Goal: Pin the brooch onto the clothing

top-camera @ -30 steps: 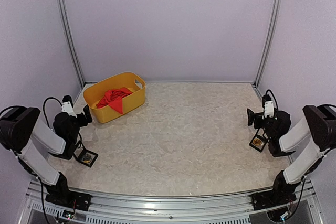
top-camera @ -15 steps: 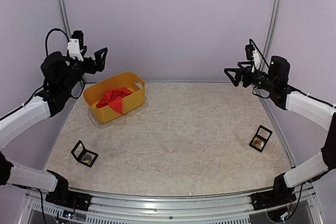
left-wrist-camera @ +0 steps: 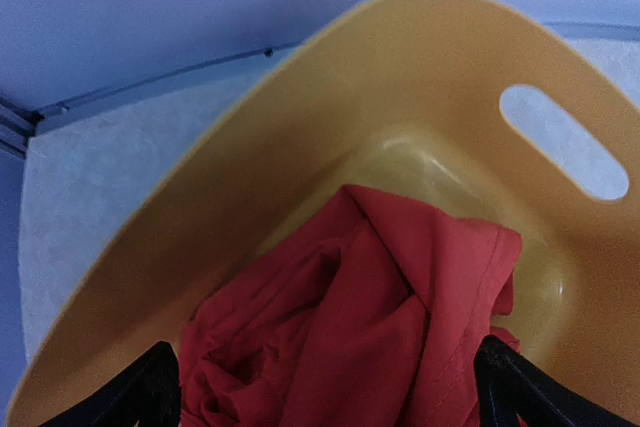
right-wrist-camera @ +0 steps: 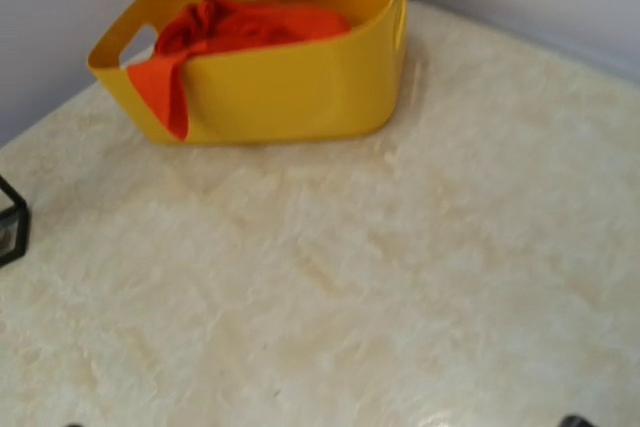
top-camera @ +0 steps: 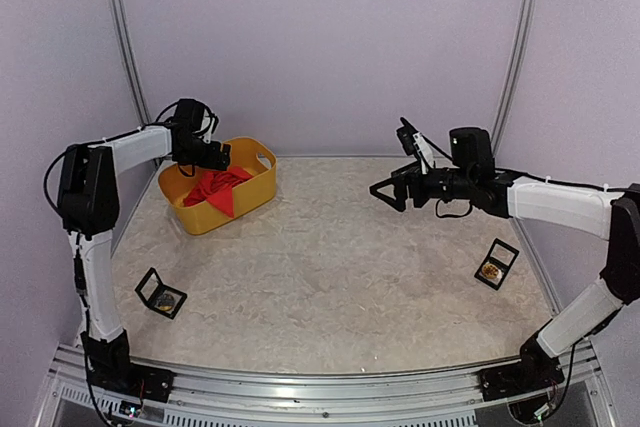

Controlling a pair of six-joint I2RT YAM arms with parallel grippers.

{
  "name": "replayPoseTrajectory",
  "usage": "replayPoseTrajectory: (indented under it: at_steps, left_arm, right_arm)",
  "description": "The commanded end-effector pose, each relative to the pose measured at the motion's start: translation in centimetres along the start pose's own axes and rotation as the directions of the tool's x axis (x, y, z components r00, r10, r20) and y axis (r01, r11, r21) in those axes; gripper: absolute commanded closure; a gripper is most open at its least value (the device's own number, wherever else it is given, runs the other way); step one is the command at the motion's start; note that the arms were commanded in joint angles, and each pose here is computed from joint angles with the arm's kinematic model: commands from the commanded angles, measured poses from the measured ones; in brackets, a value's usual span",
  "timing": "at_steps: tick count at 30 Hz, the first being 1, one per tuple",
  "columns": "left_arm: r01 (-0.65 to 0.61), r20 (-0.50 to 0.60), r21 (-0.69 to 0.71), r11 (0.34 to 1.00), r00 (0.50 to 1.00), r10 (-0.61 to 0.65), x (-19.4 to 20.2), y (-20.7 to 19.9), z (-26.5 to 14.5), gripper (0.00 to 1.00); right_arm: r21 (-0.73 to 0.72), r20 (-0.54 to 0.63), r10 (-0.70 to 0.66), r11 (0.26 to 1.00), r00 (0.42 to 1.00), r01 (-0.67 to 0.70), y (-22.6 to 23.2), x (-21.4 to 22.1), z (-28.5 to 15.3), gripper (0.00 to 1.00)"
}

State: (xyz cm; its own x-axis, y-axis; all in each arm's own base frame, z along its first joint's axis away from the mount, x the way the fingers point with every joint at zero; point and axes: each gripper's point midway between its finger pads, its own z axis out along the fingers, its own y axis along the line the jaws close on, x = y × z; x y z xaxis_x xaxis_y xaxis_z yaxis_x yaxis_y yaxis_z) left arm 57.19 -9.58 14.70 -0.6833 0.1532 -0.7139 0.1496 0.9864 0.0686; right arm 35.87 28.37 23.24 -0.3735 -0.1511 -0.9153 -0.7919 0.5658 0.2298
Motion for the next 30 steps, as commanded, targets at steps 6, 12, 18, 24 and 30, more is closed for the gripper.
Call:
replayPoseTrajectory:
  at_steps: [6,12,18,24,30]
  left_arm:
    - [0.034,-0.089,0.003,0.999,0.995,-0.034,2.3,-2.2,0.4,1.0]
    - [-0.118,0.543,0.027,0.993,0.835,0.085,-14.0,-10.0,-20.9,1.0]
    - [-0.436,0.656,0.3,0.849,0.74,0.148,-9.7,-24.6,-33.8,1.0]
    - [-0.49,0.493,0.489,0.722,0.837,0.235,-0.1,-30.7,-29.7,1.0]
    - [-0.587,0.384,0.568,0.577,0.809,0.445,7.0,-34.5,-24.0,0.11]
  right_arm:
    - [0.017,-0.035,0.032,0.999,0.999,-0.031,0.4,0.1,0.5,0.0]
    - [-0.044,0.032,-0.023,0.999,0.999,0.025,3.3,-3.4,-0.4,0.0]
    - [-0.051,0.179,-0.086,0.994,0.98,0.096,6.0,-8.3,-4.2,0.01]
    - [0.094,0.218,-0.123,0.99,0.968,0.104,5.3,-9.8,-7.8,0.0]
    - [0.296,0.031,-0.021,0.955,0.999,0.011,0.6,-5.0,-6.8,0.01]
